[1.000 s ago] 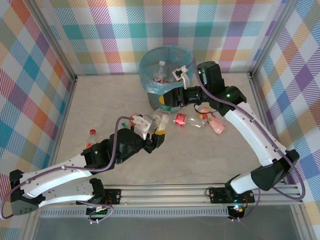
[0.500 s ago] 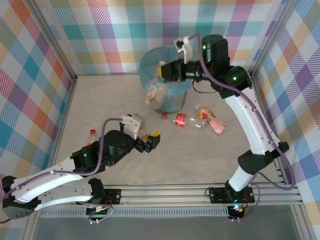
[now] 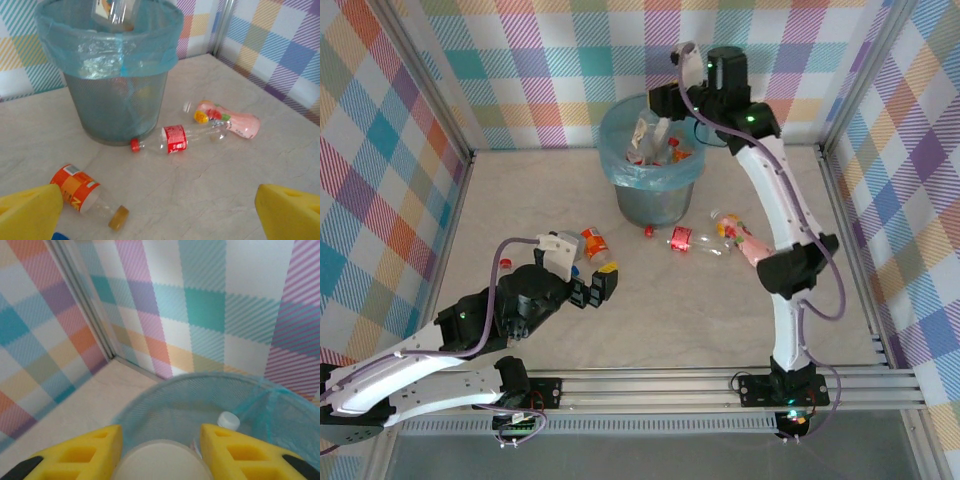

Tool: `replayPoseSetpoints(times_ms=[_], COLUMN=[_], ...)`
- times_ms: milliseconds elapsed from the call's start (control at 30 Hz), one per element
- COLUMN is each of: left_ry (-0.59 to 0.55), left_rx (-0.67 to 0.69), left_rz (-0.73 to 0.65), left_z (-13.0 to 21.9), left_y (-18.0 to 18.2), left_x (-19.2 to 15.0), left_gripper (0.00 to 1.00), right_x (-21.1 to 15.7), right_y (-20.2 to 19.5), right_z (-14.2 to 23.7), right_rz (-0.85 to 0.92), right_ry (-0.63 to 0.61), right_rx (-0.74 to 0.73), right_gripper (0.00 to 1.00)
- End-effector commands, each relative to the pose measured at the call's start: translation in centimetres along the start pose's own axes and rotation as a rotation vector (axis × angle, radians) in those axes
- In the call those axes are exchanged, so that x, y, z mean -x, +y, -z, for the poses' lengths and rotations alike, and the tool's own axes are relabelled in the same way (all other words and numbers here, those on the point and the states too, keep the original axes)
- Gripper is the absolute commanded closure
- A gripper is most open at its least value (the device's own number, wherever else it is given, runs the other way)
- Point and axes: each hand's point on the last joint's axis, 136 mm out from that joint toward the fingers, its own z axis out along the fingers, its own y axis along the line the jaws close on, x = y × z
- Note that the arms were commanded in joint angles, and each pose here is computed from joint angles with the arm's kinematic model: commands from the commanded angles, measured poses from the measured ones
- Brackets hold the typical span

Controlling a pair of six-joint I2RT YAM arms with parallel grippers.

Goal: Put the plastic bottles in the bin

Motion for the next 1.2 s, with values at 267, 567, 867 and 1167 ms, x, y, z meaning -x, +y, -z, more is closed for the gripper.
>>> replayPoseSetpoints(times_ms=[267, 567, 867, 1167], left_ry=[0.037, 0.048, 0.044, 0.101], left_rx=[0.091, 0.125, 0.175, 0.313], left_rz=[0.031, 0.027, 0.031, 0.092], left_z=[-0.2, -0.4, 0.0, 0.7], left_y=[1.5, 2.1, 3.2, 5.9], left_x=[-0.7, -1.6, -1.7, -3.0], left_gripper=[0.02, 0.02, 0.02, 0.02], right_x=[-8.6, -12.9, -7.8, -0.2], right_y=[0.6, -0.2, 1.8, 4.2], right_z=[-6.7, -9.2, -6.6, -0.9], right_rz=[-0.004, -0.033, -0.018, -0.054], right_ry=[0.188, 0.271, 0.156, 0.008], right_rx=[0.200, 0.223, 0.277, 0.278], right_gripper=[0.53, 0.31, 0.34, 0.33])
